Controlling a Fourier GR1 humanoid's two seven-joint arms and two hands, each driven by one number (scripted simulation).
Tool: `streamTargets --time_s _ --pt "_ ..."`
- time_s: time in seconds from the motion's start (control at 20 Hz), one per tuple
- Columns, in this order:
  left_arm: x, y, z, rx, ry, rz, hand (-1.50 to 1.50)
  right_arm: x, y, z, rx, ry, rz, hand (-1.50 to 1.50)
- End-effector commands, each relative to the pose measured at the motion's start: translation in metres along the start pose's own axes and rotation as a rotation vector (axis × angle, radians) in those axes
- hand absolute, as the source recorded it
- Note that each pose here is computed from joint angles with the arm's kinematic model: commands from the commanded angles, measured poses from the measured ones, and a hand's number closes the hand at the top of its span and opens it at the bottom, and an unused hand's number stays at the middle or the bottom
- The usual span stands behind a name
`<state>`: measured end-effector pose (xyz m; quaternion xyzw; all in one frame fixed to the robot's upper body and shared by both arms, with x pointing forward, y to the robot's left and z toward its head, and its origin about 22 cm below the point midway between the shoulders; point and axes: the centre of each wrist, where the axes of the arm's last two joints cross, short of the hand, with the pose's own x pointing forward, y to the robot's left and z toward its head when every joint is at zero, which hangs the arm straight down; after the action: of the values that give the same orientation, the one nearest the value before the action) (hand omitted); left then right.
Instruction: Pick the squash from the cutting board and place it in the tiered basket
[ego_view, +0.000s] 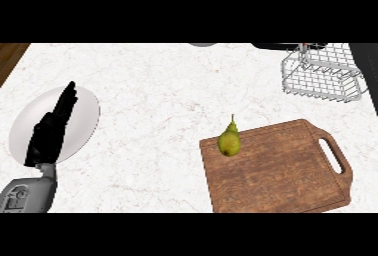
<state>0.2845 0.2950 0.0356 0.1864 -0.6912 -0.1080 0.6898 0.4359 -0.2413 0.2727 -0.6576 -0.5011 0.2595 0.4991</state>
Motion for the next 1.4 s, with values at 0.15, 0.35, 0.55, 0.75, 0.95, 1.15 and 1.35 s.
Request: streamTargets --time_s 0.15,0.35,0.55,0.75,0.95,1.15,1.35 --pt "0.018 0.000 0.007 -0.010 0.002 0.004 0.00 -0.042 -0.005 -0.026 0.054 -0.060 0.014 1.50" --pt "-0.002 -0.005 0.018 -0.013 0.015 0.001 0.00 -0.067 0.019 -0.033 0.128 -0.053 -0.037 1.50" --pt "-0.013 -0.015 -0.003 0.006 0.010 -0.003 0.00 -0.066 0.041 -0.023 0.198 -0.064 -0.104 1.50" --pt "0.003 0.002 0.000 0.020 0.005 0.011 0.00 -0.082 0.073 -0.017 0.335 0.044 -0.226 1.50" --pt "0.009 0.008 -0.001 0.003 0.003 -0.014 0.00 -0.095 0.077 -0.017 0.376 0.087 -0.248 -1.50" --pt "-0.001 0.007 -0.003 -0.004 -0.011 -0.004 0.00 -0.111 0.087 -0.016 0.267 0.116 -0.383 -1.50" --pt "0.005 -0.003 -0.005 -0.009 0.004 0.003 0.00 -0.120 0.075 -0.018 0.167 0.092 -0.470 -1.50"
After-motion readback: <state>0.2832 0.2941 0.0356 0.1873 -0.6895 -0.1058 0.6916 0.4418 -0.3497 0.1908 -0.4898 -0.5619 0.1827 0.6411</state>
